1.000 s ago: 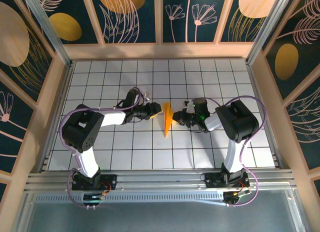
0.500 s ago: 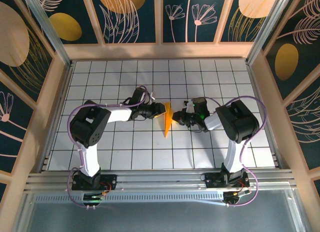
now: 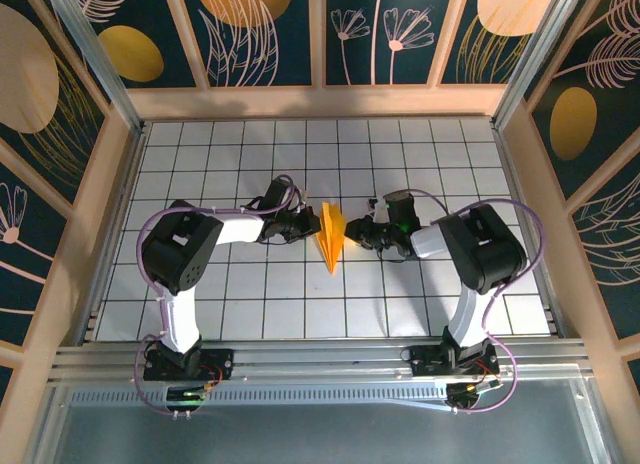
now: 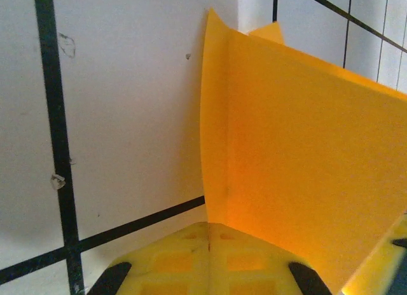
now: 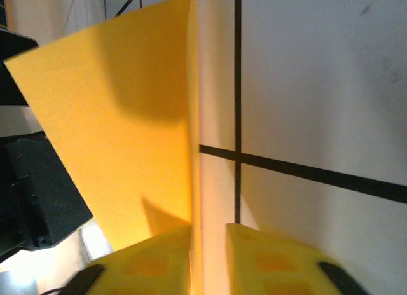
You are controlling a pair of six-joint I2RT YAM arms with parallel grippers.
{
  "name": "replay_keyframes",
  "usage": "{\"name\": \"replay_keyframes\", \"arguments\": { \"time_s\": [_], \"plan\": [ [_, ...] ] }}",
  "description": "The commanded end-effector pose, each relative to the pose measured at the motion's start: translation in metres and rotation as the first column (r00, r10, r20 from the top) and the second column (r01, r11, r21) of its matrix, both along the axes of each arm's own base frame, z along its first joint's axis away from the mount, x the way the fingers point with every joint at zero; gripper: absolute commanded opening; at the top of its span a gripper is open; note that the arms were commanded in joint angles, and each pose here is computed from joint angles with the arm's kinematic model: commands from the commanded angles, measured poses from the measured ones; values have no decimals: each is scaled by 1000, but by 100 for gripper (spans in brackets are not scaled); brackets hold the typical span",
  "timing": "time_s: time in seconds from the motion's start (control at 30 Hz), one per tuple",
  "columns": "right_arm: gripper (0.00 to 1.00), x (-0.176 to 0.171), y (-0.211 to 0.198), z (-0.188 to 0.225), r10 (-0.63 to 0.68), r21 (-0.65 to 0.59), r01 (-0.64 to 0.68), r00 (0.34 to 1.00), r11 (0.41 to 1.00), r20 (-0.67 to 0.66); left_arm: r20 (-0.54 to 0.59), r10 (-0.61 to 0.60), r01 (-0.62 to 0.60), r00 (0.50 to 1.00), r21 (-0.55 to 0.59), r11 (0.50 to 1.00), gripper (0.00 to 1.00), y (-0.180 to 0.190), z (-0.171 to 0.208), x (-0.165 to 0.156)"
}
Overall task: Fold a paper plane with a square sheet of paper (fold left side to right side)
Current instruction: Hold the paper plane at the center of the table, then pick up the paper plane at the center of the table.
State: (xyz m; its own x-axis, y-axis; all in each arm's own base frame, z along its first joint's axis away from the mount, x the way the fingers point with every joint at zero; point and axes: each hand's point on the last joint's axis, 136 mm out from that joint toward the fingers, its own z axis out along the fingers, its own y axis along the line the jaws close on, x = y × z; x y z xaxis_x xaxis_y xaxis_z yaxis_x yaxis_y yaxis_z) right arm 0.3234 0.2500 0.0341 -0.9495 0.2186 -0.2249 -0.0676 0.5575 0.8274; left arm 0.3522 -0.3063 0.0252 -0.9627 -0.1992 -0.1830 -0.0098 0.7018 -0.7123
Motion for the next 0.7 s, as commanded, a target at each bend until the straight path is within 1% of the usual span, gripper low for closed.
{"name": "replay_keyframes", "arguments": {
  "time_s": [0.0, 0.1, 0.2, 0.27, 0.37, 0.47, 0.57, 0.6, 0.67],
  "plan": [
    [32, 6, -12, 11, -26, -80, 29, 999, 996, 40, 10, 24, -24, 1000, -54, 998, 1, -5, 20, 1],
    [42, 3, -21, 22, -27, -149, 37, 997, 988, 65, 0, 40, -40, 999, -95, 995, 1, -7, 26, 1],
    [47, -5, -22, 38, 0, -228, 21, 996, 973, 93, -3, 52, -52, 999, -131, 990, 1, -11, 35, 2],
    [48, -13, -16, 47, 34, -262, -8, 995, 965, 95, -2, 57, -57, 998, -150, 987, 1, -12, 41, 3],
    [48, -29, 3, 55, 89, -272, -62, 992, 960, 88, 2, 58, -57, 998, -168, 984, 1, -15, 47, 4],
    [51, -37, 15, 52, 98, -266, -77, 993, 961, 66, -3, 57, -57, 998, -164, 985, 1, -14, 43, 3],
    [54, -36, 18, 45, 82, -254, -66, 995, 965, 52, -10, 58, -59, 998, -166, 984, 1, -16, 41, 3],
    [54, -36, 19, 43, 82, -255, -67, 996, 965, 48, -30, 57, -61, 998, -156, 986, 1, -12, 33, -3],
    [56, -36, 22, 41, 93, -258, -78, 995, 963, 45, -29, 58, -62, 998, -153, 986, 1, -11, 32, -4]
  ]
}}
